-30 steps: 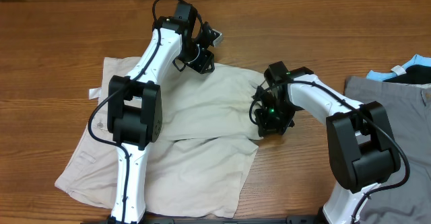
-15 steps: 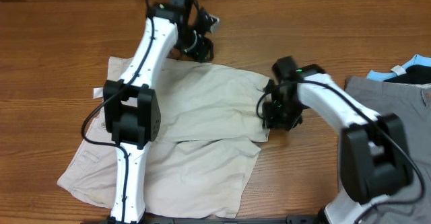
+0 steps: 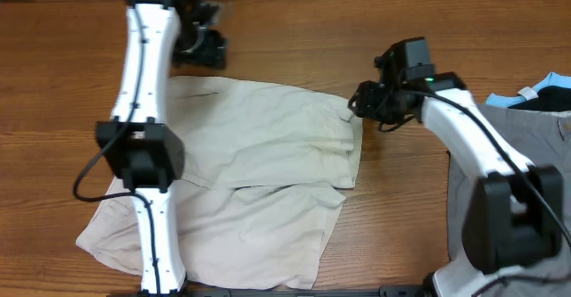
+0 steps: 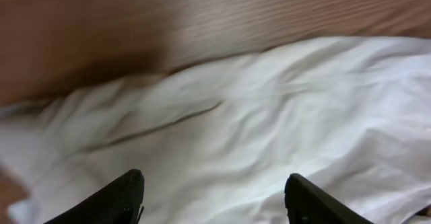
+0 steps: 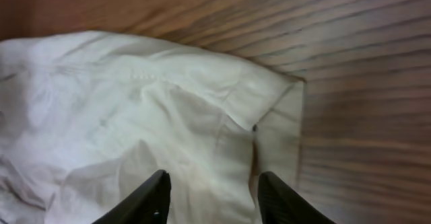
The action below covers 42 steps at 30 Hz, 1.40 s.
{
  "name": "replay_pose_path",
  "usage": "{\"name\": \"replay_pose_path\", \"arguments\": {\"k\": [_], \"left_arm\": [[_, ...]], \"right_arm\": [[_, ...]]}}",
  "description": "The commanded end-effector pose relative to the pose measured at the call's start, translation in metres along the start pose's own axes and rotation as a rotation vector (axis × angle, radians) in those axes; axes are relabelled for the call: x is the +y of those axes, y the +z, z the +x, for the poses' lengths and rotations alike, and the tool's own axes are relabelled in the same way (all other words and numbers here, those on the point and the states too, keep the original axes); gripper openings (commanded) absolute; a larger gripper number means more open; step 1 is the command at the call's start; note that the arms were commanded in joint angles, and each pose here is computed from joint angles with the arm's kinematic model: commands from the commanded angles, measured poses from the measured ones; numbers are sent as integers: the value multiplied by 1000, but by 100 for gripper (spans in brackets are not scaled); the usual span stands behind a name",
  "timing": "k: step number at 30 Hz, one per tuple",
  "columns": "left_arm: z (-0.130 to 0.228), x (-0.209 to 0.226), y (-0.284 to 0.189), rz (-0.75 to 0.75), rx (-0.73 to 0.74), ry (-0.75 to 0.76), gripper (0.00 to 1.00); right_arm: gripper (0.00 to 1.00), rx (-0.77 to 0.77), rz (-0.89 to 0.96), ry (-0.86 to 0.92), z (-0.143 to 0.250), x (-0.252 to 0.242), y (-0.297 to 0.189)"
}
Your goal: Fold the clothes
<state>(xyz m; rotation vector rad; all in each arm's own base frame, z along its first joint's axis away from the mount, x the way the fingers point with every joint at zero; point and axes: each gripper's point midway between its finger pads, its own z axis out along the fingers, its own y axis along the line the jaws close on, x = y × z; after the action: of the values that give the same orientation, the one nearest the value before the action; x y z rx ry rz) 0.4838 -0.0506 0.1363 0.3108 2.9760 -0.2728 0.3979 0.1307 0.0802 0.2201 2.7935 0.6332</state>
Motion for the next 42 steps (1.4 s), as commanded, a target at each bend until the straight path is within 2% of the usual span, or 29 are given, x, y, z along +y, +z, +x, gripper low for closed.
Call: {"name": "replay_pose_path", "arguments": {"k": [1, 4, 8, 14, 15, 16, 17, 19, 24, 29, 34, 42], "left_arm": [[13, 33, -8, 6, 20, -113, 70], [24, 49, -4, 46, 42, -169, 70], [40, 62, 10, 99, 95, -229, 72], [60, 59, 36, 162, 178, -249, 71], [62, 58, 41, 164, 187, -245, 70], [65, 58, 45, 163, 197, -246, 70], [67, 59, 49, 159, 205, -247, 70], [72, 61, 58, 153, 221, -250, 70], [80, 62, 73, 161, 246, -253, 70], [81, 63, 78, 159, 244, -252, 68], [76, 65, 79, 155, 223, -247, 68], [67, 67, 81, 149, 185, -236, 65]], "right_arm": [[42, 61, -34, 88, 8, 4, 25], [42, 75, -28, 99, 9, 0, 39], [49, 56, 27, 116, 5, -13, 50], [49, 78, -33, 129, 6, -8, 67], [43, 82, -33, 141, 6, -9, 70], [33, 81, -57, 137, 5, -5, 70], [19, 76, -82, 131, 3, 0, 70], [4, 69, -157, 111, -3, 14, 65], [4, 9, -276, 110, -35, 29, 32], [4, -101, -295, 131, -76, 17, 3], [4, -202, -258, 185, -103, -9, -6], [4, -343, -263, 135, -135, -10, -15]]}}
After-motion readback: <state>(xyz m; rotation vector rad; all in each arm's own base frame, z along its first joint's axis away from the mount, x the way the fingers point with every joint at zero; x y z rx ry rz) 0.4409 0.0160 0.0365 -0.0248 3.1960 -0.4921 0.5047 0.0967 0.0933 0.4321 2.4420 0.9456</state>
